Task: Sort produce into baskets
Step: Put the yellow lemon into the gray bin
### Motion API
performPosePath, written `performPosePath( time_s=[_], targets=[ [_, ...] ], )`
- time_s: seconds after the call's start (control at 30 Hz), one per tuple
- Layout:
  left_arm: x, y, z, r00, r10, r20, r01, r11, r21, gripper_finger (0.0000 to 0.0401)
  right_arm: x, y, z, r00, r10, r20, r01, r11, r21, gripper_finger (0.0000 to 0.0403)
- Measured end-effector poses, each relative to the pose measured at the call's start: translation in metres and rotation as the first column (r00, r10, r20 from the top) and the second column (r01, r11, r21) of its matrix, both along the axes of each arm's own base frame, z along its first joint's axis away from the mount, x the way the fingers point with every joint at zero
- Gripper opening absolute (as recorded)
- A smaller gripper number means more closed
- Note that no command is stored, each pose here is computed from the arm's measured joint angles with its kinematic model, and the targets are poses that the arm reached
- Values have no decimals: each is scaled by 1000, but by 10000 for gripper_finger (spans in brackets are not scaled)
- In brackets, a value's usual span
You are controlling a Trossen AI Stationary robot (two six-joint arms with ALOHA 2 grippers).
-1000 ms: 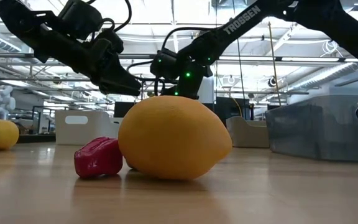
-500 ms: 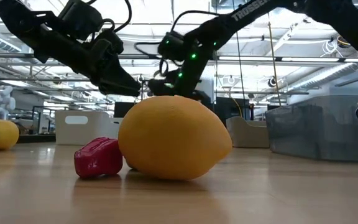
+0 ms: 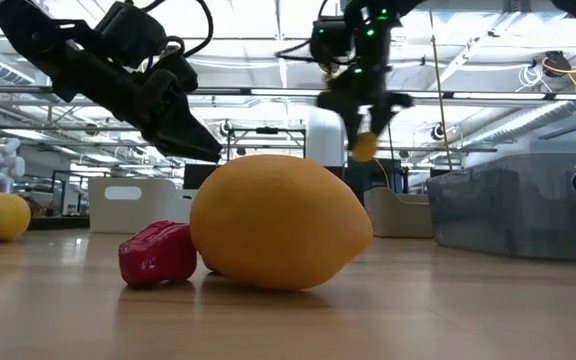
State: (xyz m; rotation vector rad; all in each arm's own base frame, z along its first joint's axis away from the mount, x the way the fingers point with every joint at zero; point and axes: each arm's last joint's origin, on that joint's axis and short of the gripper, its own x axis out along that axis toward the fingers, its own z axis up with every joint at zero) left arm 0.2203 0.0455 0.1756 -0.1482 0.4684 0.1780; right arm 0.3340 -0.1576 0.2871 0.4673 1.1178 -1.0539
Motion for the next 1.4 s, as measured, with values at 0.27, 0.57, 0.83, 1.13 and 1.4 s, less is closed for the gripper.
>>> performPosePath(
  time_s=[0.27, 0.57, 0.83, 1.13, 1.4],
  targets=[
    [0, 0, 0, 1000, 5, 2, -5, 1000, -4, 235, -28, 6, 8, 971, -94, -219, 83, 995, -60, 210],
    [0, 0, 0, 1000, 6, 3, -6, 1000, -7, 235, -55, -13, -27, 912, -181, -369, 169, 984, -63, 210],
    [0, 0, 0, 1000, 6, 3, -6, 1000, -7, 235, -72, -33, -56, 917, -167, -363, 208, 975, 77, 210],
    [0, 0, 0, 1000, 5, 3, -5, 1000, -7, 235, -62, -43, -58, 962, -140, -234, 162, 984, 77, 216],
    [0, 0, 0, 1000, 4, 2, -4, 1000, -4, 235, -64, -45, -59, 973, -114, -201, 147, 977, 156, 266]
  ],
)
